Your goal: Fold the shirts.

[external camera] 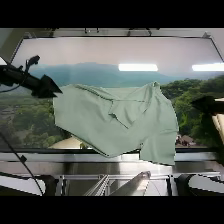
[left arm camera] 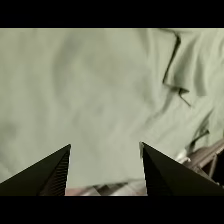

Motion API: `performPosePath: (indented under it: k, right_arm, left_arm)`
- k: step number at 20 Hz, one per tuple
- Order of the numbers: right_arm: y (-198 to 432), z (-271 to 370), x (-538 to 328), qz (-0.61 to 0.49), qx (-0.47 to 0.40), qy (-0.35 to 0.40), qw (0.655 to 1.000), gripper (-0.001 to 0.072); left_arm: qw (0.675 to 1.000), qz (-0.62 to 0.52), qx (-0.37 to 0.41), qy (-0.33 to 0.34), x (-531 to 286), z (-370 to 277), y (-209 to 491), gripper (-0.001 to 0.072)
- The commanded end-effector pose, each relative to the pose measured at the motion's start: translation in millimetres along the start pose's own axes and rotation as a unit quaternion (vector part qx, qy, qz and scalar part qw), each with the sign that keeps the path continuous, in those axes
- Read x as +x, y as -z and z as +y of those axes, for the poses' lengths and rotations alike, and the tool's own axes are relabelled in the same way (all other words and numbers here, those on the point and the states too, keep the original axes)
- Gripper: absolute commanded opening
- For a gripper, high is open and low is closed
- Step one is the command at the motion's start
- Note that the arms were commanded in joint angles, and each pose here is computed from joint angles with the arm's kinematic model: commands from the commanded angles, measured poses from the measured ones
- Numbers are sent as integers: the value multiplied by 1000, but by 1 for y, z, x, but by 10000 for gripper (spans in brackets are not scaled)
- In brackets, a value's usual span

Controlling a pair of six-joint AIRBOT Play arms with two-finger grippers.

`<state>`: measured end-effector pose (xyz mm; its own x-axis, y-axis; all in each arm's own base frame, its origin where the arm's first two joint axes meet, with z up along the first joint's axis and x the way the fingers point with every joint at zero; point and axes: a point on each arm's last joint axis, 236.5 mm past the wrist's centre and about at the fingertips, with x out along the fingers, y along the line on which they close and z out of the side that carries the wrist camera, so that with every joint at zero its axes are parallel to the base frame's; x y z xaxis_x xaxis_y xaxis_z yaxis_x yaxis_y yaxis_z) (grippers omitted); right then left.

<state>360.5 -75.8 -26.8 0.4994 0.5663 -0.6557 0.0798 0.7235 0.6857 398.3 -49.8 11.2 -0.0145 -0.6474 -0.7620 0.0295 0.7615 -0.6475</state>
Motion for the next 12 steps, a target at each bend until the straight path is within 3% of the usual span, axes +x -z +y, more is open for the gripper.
performPosePath:
  k: [1, 2, 6, 8, 9, 12]
  right_arm:
    - [46, -52, -7, 68, 20, 79, 994, 368]
    - [53, -52, 1, 80, 22, 76, 994, 416]
    - [76, -48, 34, 136, 50, 58, 988, 415]
    - [90, -40, 56, 175, 42, 45, 983, 405]
    - [98, -35, 66, 193, 35, 40, 980, 351]
    - [109, -25, 89, 221, 19, 37, 974, 359]
  left_arm:
    - [996, 64, -55, 25, 30, -3, 85, 475]
    - [994, 78, -67, 31, 40, -3, 108, 475]
    - [993, 58, -98, 17, 71, 7, 153, 474]
    - [993, 45, -113, 4, 84, 15, 168, 475]
    - [992, 47, -118, -7, 89, 22, 176, 474]
    - [988, 62, -142, -5, 105, 29, 193, 474]
